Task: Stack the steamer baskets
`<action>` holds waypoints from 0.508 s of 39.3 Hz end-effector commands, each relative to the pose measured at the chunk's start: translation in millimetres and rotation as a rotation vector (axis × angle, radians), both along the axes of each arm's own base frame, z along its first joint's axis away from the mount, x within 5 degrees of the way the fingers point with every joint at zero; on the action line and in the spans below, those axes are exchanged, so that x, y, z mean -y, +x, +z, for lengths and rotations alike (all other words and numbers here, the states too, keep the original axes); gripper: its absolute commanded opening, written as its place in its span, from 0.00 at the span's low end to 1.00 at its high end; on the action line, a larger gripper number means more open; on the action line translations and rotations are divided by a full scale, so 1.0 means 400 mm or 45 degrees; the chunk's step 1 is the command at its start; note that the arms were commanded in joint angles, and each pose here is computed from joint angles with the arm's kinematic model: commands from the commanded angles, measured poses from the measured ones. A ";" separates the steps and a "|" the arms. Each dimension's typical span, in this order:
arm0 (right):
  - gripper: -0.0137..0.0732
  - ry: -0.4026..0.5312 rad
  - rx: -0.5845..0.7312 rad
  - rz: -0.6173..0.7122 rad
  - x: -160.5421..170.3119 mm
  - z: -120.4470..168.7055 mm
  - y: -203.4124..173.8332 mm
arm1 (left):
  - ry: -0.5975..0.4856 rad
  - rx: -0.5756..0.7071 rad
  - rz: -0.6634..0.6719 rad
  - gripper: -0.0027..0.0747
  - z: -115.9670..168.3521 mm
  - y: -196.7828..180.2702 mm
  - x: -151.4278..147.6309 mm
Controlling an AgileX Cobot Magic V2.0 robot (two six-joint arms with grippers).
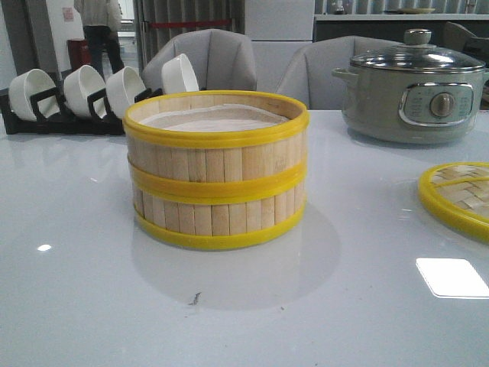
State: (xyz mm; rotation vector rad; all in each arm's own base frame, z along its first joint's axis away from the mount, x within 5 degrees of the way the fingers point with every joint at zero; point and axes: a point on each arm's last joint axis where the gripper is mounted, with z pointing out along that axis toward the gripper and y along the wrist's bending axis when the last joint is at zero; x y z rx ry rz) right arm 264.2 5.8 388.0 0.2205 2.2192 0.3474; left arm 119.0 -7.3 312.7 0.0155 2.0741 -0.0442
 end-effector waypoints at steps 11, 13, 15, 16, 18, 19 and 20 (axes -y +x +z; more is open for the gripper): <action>0.61 -0.105 -0.066 0.113 -0.004 -0.003 0.005 | -0.022 0.131 -0.006 0.15 0.038 0.011 0.003; 0.61 -0.102 -0.101 0.121 -0.005 -0.013 0.010 | -0.022 0.131 -0.006 0.15 0.038 0.011 0.003; 0.61 -0.103 -0.130 0.127 -0.005 -0.022 0.015 | -0.022 0.131 -0.006 0.15 0.038 0.011 0.003; 0.61 -0.105 -0.147 0.129 -0.004 -0.029 0.019 | -0.022 0.131 -0.006 0.15 0.038 0.011 0.003; 0.61 -0.114 -0.164 0.128 -0.002 -0.037 0.025 | -0.022 0.131 -0.006 0.15 0.038 0.011 0.003; 0.61 -0.121 -0.168 0.127 -0.001 -0.039 0.027 | -0.022 0.131 -0.006 0.15 0.038 0.011 0.003; 0.61 -0.132 -0.176 0.126 0.001 -0.043 0.031 | -0.022 0.131 -0.006 0.15 0.038 0.011 0.003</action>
